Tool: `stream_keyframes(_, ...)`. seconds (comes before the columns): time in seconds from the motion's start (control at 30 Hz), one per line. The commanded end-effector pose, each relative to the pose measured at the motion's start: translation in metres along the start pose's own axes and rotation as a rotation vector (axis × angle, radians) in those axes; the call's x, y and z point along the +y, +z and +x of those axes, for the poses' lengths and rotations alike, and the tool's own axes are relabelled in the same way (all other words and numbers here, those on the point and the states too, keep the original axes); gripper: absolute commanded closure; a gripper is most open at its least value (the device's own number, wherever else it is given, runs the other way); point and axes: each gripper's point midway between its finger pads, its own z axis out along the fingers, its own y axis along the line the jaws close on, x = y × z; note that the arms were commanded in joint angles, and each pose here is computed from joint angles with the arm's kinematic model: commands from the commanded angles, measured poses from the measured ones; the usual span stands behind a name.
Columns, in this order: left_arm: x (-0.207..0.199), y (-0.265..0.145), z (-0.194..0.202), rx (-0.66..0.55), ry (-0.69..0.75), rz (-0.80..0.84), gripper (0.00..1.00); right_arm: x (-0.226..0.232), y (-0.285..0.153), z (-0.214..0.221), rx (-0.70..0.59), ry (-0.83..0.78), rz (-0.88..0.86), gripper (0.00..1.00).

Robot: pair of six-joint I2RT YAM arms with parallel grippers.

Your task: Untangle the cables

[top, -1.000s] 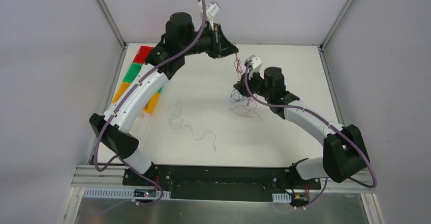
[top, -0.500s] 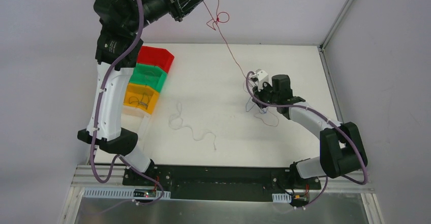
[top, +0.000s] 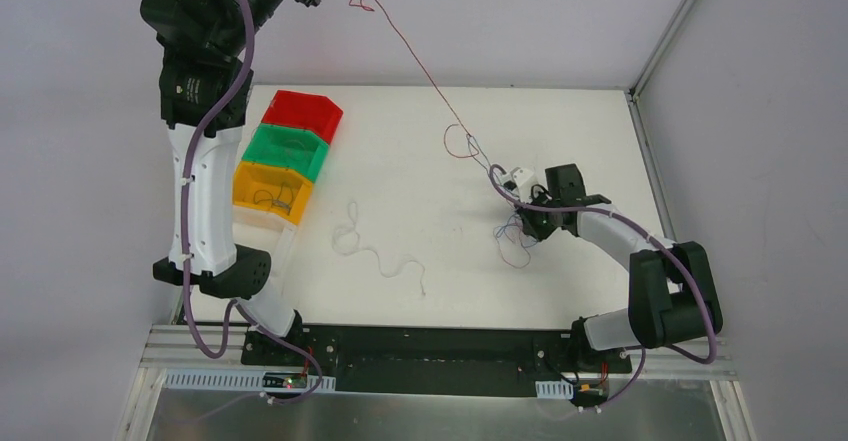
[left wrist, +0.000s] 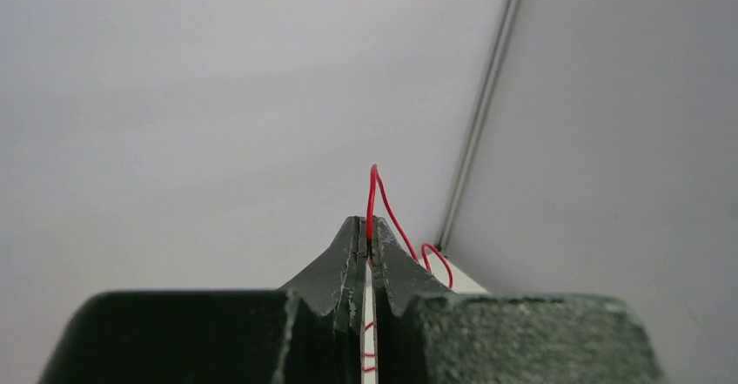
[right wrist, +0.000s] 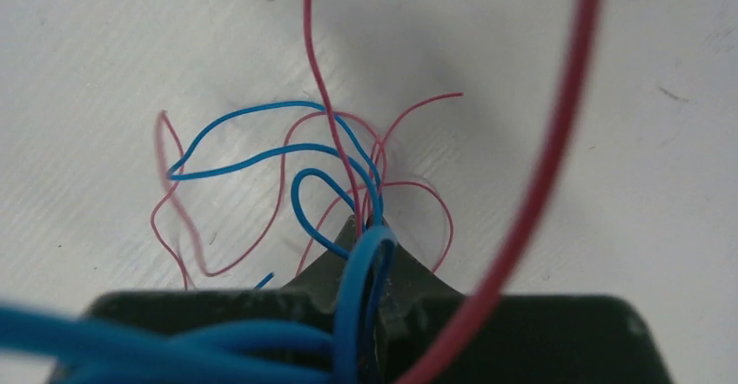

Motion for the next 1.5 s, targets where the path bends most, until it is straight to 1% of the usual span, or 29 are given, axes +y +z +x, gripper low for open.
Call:
stream_keyframes(0.0, 0.020, -0.015, -0.049, -0.142, 0.151, -0.160, 1.00, -0.001, -0.009, 0.025, 0.090, -0.024, -0.006, 1.00)
stream_keyframes(0.27, 0.078, -0.028, -0.056, -0.143, 0.298, -0.419, 1.00, -0.010, -0.012, 0.054, 0.180, -0.001, 0.004, 1.00)
stream_keyframes(0.43, 0.109, -0.037, -0.060, -0.141, 0.341, -0.519, 1.00, -0.015, -0.014, 0.063, 0.214, 0.020, 0.006, 1.00)
stream_keyframes(0.57, 0.120, -0.032, -0.031, -0.059, 0.305, -0.471, 1.00, -0.016, -0.016, 0.056, 0.198, 0.037, -0.004, 1.00)
stream_keyframes(0.63, 0.133, -0.031, -0.012, -0.008, 0.292, -0.475, 1.00, -0.015, -0.018, 0.048, 0.184, 0.060, -0.019, 1.00)
stream_keyframes(0.73, 0.164, -0.035, 0.004, 0.029, 0.278, -0.533, 1.00, -0.015, -0.022, 0.033, 0.161, 0.107, -0.028, 1.00)
stream_keyframes(0.87, 0.212, -0.047, 0.019, 0.054, 0.212, -0.601, 1.00, -0.017, -0.027, 0.016, 0.125, 0.143, -0.032, 1.00)
stream_keyframes(1.0, 0.241, -0.050, 0.039, 0.078, 0.151, -0.591, 1.00, -0.016, -0.033, 0.004, 0.100, 0.172, -0.042, 1.00)
stream_keyframes(1.17, 0.259, -0.047, 0.072, 0.133, 0.149, -0.561, 1.00, -0.013, -0.038, -0.001, 0.085, 0.194, -0.048, 1.00)
stream_keyframes(1.37, 0.302, -0.056, 0.097, 0.169, 0.171, -0.704, 1.00, -0.008, -0.043, 0.002, 0.088, 0.210, -0.054, 1.00)
stream_keyframes(1.47, 0.323, -0.060, 0.115, 0.214, 0.192, -0.734, 1.00, -0.008, -0.044, 0.001, 0.089, 0.210, -0.052, 1.00)
